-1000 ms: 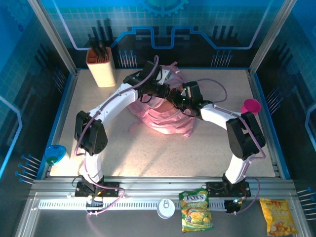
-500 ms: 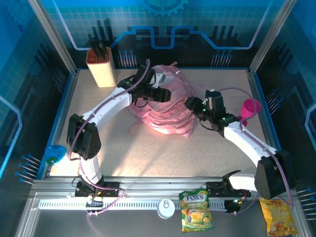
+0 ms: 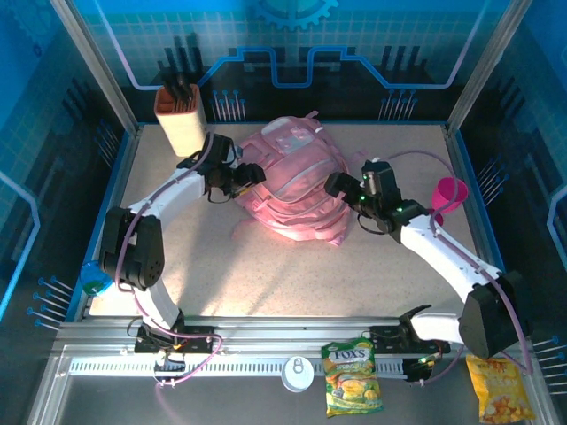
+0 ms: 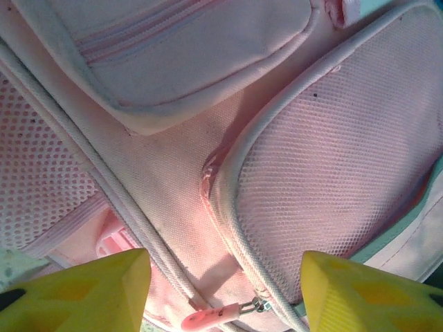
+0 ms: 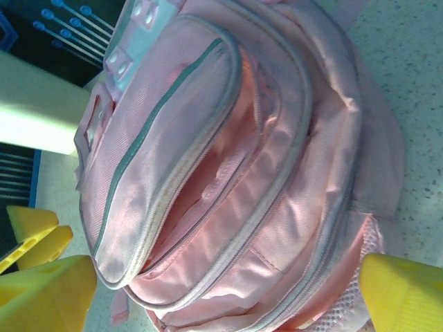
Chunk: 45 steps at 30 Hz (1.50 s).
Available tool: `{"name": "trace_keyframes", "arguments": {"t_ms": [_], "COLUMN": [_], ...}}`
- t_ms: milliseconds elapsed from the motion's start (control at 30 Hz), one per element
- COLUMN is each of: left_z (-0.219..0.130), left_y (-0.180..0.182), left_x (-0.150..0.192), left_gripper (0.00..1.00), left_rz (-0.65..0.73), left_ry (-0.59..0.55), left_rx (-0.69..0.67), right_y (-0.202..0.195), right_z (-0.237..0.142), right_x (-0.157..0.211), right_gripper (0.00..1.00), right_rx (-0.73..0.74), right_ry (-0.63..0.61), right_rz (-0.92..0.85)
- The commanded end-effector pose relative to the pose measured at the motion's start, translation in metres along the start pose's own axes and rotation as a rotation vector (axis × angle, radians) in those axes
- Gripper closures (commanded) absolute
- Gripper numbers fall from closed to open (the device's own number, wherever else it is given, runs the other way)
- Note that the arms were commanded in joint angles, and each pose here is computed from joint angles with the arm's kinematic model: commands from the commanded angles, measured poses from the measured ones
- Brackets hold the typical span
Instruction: Pack the student bag
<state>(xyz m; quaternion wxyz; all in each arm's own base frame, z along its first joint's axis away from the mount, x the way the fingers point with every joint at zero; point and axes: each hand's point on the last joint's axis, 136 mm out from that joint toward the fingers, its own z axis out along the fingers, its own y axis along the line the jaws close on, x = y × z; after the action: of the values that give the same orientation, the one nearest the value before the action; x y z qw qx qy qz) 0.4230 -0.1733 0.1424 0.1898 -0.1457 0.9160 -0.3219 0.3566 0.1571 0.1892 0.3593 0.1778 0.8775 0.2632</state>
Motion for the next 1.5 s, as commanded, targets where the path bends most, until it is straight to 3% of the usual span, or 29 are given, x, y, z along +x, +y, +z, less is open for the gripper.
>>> {"name": "trace_keyframes", "arguments": {"t_ms": [0, 100, 433, 700, 867, 1033, 1300, 1467], "left_z": [0.006, 0.014, 0.031, 0.032, 0.030, 0.030, 0.027, 0.025], "left_y": [-0.014, -0.014, -0.005, -0.019, -0.040, -0.051, -0.057, -0.060], "left_x": [-0.007, -0.009, -0.006, -0.003, 0.009, 0.020, 0.033, 0.035], "left_gripper": [0.46, 0.54, 0.63, 0.91, 0.99, 1.00, 1.00, 1.00], "left_rz": [-0.073, -0.092, -0.118, -0.160, -0.159, -0.178, -0.240, -0.233], "left_ry": [0.011, 0.027, 0.072, 0.094, 0.107, 0.108, 0.103, 0.111], "left_rx": [0.108, 0.121, 0.103, 0.178, 0.228, 0.262, 0.316, 0.332], "right_y": [0.011, 0.017, 0.029, 0.033, 0.042, 0.056, 0.087, 0.095], "right_z": [0.002, 0.005, 0.011, 0.010, 0.007, 0.013, 0.034, 0.050], "right_x": [-0.001, 0.002, 0.013, 0.021, 0.038, 0.066, 0.098, 0.104], "right_gripper": [0.00, 0.00, 0.00, 0.03, 0.08, 0.17, 0.40, 0.45], "right_rx": [-0.003, -0.019, -0.051, -0.016, 0.027, 0.046, 0.071, 0.105], "right_ry": [-0.008, 0.000, 0.030, 0.045, 0.055, 0.082, 0.091, 0.064], "right_rz": [-0.040, -0.048, -0.064, -0.111, -0.180, -0.210, -0.206, -0.187]}}
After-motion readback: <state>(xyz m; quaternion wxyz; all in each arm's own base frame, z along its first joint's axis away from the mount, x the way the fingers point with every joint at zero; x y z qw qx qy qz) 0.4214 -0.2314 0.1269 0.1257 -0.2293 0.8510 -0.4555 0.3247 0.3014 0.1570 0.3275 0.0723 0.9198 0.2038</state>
